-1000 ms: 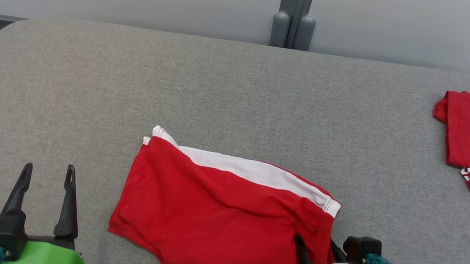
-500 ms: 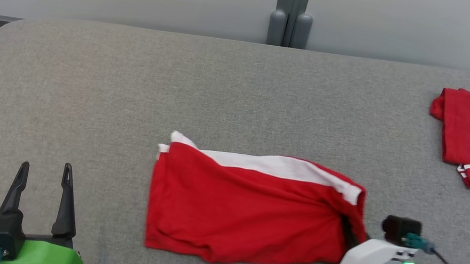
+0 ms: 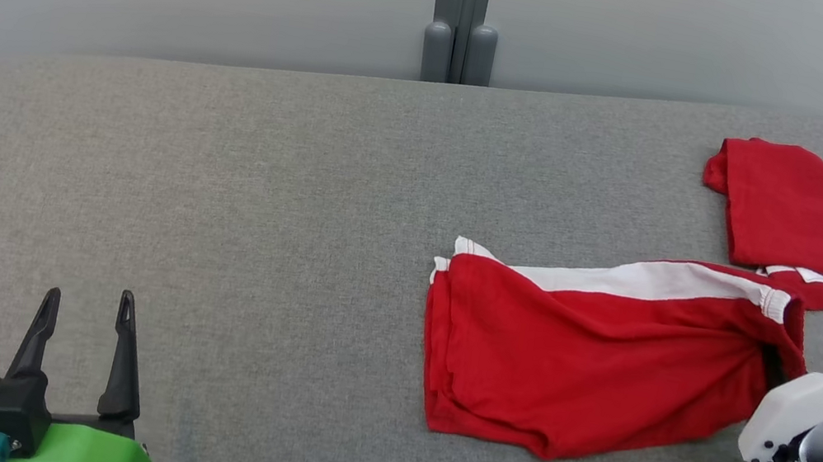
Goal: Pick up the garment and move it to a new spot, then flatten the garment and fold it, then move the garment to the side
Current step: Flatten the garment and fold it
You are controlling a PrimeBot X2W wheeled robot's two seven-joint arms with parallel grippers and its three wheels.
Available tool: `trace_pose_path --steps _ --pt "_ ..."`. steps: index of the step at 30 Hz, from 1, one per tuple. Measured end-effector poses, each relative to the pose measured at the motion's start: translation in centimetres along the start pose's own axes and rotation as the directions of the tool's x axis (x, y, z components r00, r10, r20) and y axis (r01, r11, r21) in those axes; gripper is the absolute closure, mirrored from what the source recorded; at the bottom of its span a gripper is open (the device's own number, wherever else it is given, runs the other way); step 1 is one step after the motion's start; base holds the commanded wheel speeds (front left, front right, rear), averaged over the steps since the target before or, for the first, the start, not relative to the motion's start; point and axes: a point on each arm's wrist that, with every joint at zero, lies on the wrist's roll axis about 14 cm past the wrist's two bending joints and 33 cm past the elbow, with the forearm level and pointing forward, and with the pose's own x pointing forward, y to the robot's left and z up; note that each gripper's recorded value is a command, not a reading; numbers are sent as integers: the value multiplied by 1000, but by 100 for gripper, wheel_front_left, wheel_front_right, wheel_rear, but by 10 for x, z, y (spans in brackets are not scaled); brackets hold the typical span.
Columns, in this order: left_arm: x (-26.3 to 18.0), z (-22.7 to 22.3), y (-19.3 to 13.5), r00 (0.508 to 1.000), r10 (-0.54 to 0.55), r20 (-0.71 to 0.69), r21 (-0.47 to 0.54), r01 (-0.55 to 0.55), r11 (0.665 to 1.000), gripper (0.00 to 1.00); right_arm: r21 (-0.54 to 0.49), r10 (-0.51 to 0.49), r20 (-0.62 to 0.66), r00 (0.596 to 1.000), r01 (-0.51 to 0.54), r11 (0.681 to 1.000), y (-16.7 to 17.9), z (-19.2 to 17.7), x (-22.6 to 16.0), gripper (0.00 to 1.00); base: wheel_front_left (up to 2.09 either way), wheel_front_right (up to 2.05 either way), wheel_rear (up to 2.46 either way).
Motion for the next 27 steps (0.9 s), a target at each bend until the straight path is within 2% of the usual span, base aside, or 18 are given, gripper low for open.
trace_pose_path --steps 2,9,19,27 --pt "0 -1 -3 1000 -7 -2 -7 7 1000 0 55 17 -8 1000 -16 998 7 4 0 100 0 0 0" --pt "-2 1 -10 1000 -23 1 -21 23 1000 0 117 129 31 991 -132 984 43 26 -4 100 0 0 0" --pt "-3 -1 -16 999 -37 -5 -30 37 999 0 193 310 71 948 -318 928 124 30 -10 100 0 0 0" --pt "-3 -4 -15 1000 -29 -13 -33 28 999 0 256 360 81 929 -368 894 177 25 -2 100 0 0 0"
